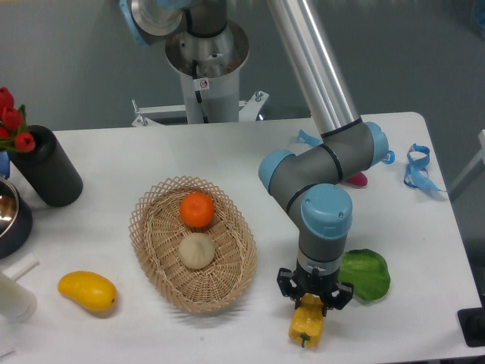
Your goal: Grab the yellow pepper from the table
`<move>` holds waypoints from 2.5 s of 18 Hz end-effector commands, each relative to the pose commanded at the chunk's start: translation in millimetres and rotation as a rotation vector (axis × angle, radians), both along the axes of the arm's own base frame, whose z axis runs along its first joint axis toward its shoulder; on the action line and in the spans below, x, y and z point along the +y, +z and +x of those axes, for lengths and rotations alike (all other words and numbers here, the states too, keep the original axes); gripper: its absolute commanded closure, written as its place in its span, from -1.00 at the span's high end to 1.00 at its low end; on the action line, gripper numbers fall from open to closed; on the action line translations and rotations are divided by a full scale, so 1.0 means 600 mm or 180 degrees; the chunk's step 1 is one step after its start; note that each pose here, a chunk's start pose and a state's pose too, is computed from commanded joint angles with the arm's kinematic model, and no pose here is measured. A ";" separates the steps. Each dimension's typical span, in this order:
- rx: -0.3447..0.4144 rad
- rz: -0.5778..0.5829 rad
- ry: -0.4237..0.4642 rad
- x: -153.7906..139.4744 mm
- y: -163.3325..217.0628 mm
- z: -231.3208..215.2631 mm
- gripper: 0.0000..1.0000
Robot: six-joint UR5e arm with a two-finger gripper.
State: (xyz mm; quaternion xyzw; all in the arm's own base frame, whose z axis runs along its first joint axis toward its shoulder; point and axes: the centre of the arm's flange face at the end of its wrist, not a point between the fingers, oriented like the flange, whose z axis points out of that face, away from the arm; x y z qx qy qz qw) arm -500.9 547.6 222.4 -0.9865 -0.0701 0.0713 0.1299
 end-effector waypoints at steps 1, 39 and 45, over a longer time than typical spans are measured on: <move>0.0042 0.0033 0.0005 0.005 0.012 -0.007 -0.17; 0.0474 0.0077 -0.0369 -0.105 0.329 0.115 -0.27; 0.0471 0.0099 -0.0376 -0.103 0.328 0.116 -0.27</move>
